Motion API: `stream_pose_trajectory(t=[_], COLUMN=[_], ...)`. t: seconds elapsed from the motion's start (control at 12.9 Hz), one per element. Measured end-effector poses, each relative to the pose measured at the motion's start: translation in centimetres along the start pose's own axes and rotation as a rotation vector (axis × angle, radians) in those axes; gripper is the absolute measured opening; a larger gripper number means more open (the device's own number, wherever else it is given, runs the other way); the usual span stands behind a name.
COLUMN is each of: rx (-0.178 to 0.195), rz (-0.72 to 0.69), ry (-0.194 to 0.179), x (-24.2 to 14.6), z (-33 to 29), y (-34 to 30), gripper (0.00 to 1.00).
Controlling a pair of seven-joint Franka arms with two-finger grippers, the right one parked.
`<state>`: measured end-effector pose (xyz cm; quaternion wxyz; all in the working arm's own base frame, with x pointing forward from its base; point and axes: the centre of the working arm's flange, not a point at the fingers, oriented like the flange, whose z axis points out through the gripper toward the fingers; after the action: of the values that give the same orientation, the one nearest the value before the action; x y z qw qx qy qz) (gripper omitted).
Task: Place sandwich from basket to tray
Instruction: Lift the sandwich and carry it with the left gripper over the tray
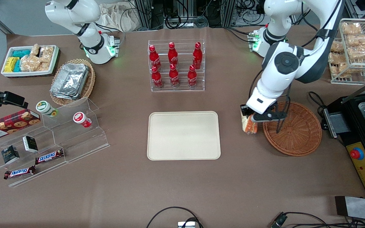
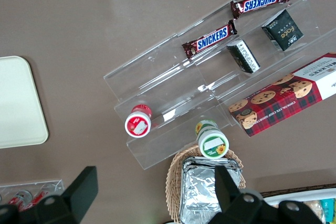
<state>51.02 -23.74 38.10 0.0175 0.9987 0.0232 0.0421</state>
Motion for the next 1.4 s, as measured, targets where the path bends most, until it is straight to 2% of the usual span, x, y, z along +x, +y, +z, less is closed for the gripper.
stream_pose_trajectory(t=[0.31,0.62,0.93,1.4], rx=[-0.004,-0.057,-0.038,-0.061], rz=[0.073,0.057,0.04,0.068], ry=[-0.005,-0.008,-0.018,-0.052], x=[-0.8,-0.9,-0.3,-0.5], z=[0.6,0.4,2.6,5.3], y=[2.9,7.9,9.1,12.9], gripper=[0.33,0.33,0.33,0.34])
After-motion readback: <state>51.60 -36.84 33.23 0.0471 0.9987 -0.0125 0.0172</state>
